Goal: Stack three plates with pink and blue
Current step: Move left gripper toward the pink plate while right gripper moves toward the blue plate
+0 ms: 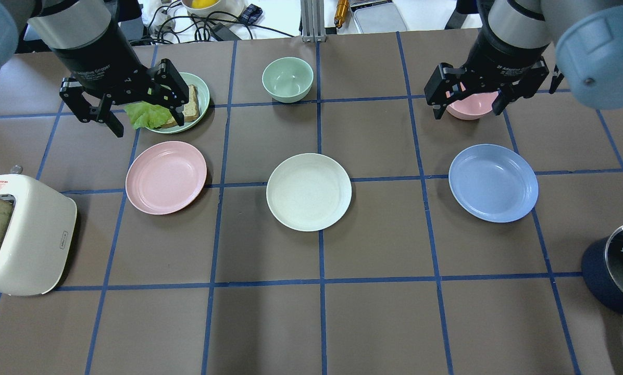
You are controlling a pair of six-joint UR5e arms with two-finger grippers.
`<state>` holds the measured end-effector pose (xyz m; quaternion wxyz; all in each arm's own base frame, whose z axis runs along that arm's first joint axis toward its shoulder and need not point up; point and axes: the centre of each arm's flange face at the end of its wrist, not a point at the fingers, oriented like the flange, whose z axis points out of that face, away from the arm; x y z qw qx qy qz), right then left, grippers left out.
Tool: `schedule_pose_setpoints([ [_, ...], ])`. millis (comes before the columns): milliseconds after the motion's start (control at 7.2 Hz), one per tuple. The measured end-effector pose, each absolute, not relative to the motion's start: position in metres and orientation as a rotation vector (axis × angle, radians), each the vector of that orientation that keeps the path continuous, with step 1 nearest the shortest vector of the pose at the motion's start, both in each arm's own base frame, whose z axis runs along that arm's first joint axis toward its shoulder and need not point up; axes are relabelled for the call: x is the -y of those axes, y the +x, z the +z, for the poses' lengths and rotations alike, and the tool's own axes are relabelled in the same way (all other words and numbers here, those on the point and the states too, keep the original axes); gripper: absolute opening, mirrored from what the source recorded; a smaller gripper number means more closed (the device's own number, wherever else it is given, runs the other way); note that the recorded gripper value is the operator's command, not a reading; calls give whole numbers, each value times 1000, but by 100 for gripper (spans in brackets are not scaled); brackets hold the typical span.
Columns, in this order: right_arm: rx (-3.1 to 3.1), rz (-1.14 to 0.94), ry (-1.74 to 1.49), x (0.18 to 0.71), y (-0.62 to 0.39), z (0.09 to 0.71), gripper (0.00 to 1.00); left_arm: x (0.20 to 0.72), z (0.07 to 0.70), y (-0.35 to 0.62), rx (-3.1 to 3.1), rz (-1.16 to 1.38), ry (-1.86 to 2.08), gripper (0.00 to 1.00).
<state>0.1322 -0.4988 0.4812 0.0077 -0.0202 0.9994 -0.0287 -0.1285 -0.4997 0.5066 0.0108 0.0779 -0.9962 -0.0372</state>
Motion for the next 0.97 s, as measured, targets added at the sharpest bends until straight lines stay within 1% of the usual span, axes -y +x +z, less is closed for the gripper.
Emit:
schedule_pose_setpoints([
  [694, -3124, -78, -56, 500, 129, 479, 100, 500, 508, -126, 3107, -114, 250, 100],
  [972, -3130, -49, -7, 506, 106, 473, 100, 500, 507, -126, 3107, -117, 250, 100],
])
